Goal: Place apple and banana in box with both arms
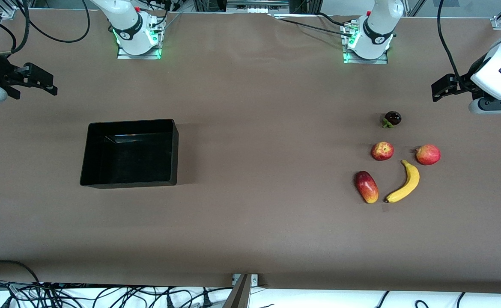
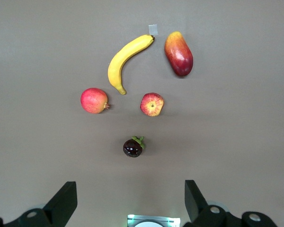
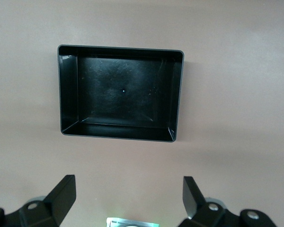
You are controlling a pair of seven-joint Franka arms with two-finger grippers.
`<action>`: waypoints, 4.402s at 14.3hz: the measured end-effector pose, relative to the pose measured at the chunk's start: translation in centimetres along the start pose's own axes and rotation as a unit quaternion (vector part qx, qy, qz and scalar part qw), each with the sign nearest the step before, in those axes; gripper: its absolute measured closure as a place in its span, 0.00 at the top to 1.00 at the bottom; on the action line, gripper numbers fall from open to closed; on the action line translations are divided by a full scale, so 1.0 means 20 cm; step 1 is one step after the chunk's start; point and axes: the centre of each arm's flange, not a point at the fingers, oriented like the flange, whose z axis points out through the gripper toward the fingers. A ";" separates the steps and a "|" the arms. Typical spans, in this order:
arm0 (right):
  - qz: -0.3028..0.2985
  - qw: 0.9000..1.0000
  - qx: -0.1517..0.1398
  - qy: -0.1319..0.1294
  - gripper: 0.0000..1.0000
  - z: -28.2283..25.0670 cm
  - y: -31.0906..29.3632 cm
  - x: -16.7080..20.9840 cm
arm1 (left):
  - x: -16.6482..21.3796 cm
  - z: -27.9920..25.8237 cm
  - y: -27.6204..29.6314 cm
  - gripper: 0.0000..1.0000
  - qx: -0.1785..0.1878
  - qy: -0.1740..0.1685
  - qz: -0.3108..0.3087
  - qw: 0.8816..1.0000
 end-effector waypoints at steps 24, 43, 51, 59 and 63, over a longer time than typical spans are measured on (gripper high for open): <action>0.045 0.999 -0.019 -0.011 1.00 1.00 0.32 0.26 | 0.00 0.00 0.00 1.00 0.000 0.000 0.000 1.000; 0.089 0.995 -0.019 -0.031 0.26 1.93 0.51 0.17 | 0.00 0.00 0.00 1.00 0.000 0.000 0.000 1.000; 0.019 0.999 0.000 -0.033 0.04 1.51 0.23 0.46 | -0.01 0.00 0.00 1.00 0.000 -0.005 0.000 1.000; -0.042 0.997 0.061 -0.034 0.04 1.25 -0.96 0.57 | -0.01 0.01 0.00 1.00 0.000 -0.007 0.000 1.000; -0.025 0.998 0.052 -0.032 0.04 1.40 -1.78 0.46 | -0.01 0.01 0.00 1.00 0.000 -0.007 0.000 1.000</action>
